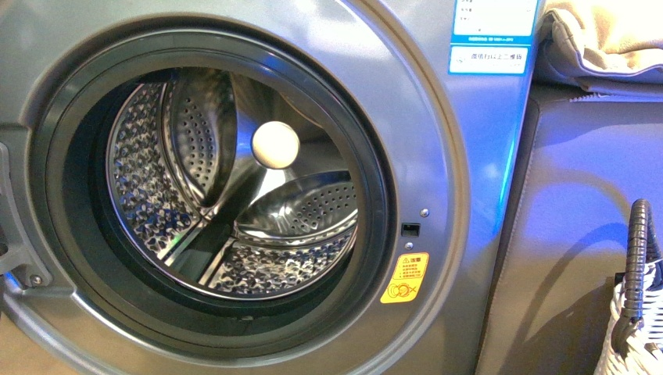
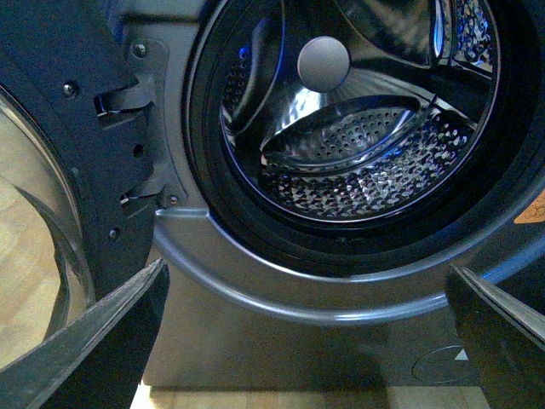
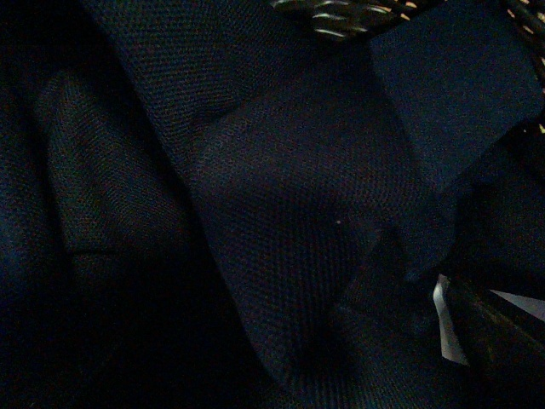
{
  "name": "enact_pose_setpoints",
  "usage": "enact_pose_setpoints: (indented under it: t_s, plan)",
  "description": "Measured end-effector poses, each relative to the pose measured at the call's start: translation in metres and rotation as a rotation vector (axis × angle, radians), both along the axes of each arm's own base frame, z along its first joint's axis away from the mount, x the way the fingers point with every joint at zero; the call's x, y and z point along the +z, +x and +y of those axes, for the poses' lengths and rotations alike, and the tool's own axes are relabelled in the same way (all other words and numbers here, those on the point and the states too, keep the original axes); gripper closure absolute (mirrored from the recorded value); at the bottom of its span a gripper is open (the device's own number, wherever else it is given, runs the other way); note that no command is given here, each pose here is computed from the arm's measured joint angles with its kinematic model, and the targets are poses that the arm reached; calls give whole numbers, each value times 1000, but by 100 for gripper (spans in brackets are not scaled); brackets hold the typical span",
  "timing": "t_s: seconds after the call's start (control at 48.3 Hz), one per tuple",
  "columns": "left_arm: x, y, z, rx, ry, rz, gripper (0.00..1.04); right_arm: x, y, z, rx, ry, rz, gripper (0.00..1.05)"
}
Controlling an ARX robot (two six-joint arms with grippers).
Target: Put clothes into washing machine
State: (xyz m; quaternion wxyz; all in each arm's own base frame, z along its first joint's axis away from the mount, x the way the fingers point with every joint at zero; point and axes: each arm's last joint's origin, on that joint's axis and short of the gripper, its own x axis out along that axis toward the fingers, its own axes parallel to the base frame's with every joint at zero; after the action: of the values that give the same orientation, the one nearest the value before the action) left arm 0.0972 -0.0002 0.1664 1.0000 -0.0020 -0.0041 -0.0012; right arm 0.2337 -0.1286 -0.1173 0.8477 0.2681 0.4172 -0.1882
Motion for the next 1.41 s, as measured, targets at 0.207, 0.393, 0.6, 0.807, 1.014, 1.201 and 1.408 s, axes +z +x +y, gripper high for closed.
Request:
enact_pose_setpoints:
  t_s: [0.207,0.393,0.6,0.807,1.014,1.201,1.408]
  plan:
    - [0,0,0,0,0,0,6,-9,1,9,23,8,16,8]
    - [0,0,0,0,0,0,6,-15,3,20,44,15,24,8]
    - [0,0,0,0,0,0,6,-23,4,23,46,11,35,8]
    - [0,0,0,0,0,0,6,-39,0,24,47,3,49,8]
    - [0,0,0,0,0,0,6,-45,-1,25,54,-22,7,8]
    - [0,0,0,0,0,0,6,-44,0,23,65,-80,-50,8]
    - [0,0,0,0,0,0,6,-39,4,20,71,-133,-123,8]
